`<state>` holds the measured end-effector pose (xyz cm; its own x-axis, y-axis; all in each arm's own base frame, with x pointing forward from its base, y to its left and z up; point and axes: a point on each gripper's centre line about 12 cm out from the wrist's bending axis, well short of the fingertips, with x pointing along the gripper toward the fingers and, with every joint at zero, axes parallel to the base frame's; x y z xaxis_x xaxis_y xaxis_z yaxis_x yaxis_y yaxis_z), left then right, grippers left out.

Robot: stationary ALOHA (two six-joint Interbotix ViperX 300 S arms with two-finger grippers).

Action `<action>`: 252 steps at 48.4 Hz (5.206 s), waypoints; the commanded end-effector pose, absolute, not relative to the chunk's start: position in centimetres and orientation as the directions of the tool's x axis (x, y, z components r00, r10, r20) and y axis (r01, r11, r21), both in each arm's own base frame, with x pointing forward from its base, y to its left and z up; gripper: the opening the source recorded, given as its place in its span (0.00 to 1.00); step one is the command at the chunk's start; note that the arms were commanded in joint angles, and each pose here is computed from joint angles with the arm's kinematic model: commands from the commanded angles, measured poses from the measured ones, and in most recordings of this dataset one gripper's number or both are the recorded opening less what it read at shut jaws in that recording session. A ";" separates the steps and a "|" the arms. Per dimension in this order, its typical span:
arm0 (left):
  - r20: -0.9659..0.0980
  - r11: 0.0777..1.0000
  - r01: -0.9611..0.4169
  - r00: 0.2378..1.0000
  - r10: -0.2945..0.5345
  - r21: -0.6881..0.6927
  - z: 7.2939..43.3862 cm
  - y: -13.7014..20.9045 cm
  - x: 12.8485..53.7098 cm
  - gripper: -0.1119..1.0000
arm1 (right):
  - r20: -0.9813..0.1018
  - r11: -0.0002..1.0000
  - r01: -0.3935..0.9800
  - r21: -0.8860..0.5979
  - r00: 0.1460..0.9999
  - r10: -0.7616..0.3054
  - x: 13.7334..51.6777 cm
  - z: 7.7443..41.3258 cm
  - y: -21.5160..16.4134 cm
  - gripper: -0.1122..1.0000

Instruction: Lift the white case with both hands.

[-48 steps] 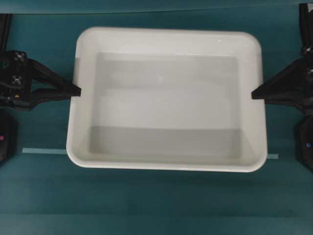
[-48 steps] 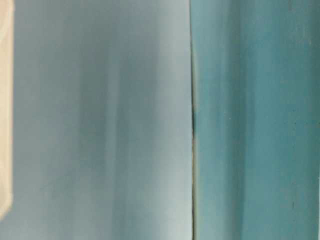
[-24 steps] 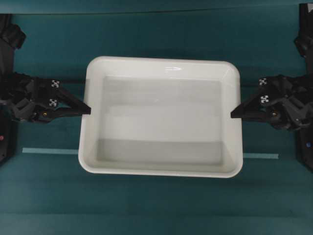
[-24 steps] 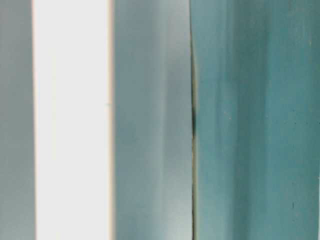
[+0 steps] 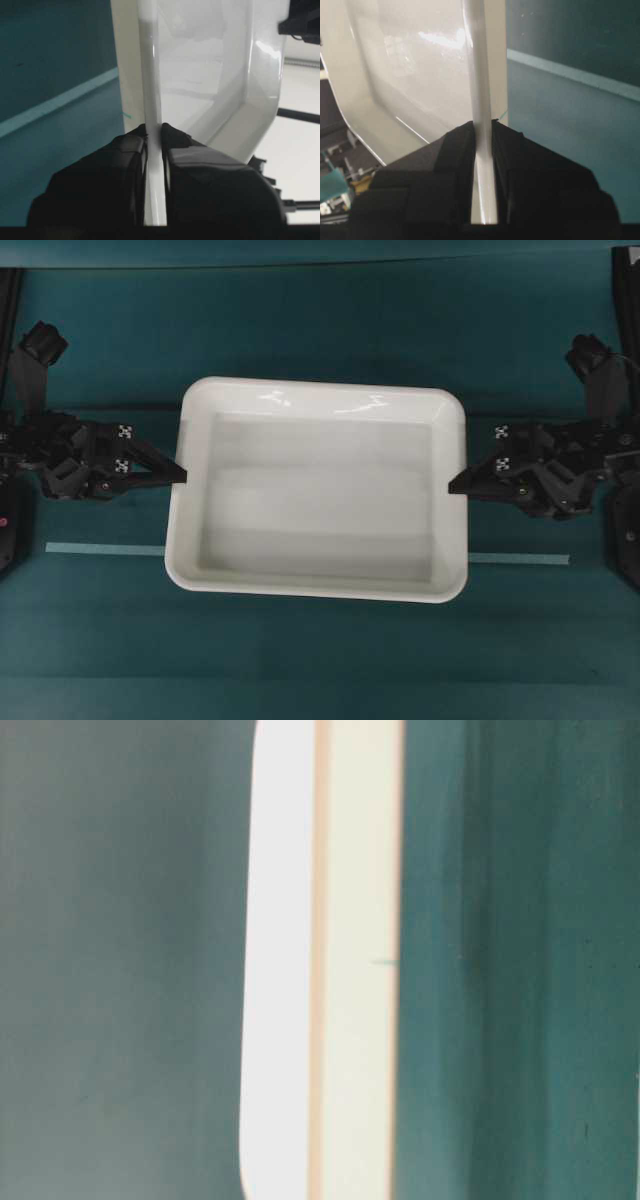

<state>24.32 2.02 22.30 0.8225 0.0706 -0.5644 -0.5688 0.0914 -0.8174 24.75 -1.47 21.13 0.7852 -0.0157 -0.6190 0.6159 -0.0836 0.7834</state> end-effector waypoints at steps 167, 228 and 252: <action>-0.690 0.311 -0.663 0.723 0.033 -0.681 13.6 1.3 27.4 0.92 | -0.737 0.039 0.737 0.674 0.675 -0.025 25.7 13.4 -1.2 0.84; -0.249 0.851 -0.141 0.968 0.013 -0.505 28.7 0.3 22.2 0.92 | -0.231 0.933 0.107 0.344 0.973 -0.026 21.0 28.5 -0.5 0.84; -0.112 0.947 -0.034 0.994 -0.002 -0.320 31.8 -0.1 19.9 0.92 | -0.165 0.985 0.046 0.164 0.986 -0.019 19.4 30.4 -0.3 0.84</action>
<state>19.66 0.06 30.61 0.9903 0.0038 -0.1391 -0.0493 0.9445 -0.3248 19.24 -0.35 29.58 0.9832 -0.0197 -0.1814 0.0511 0.9840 0.1705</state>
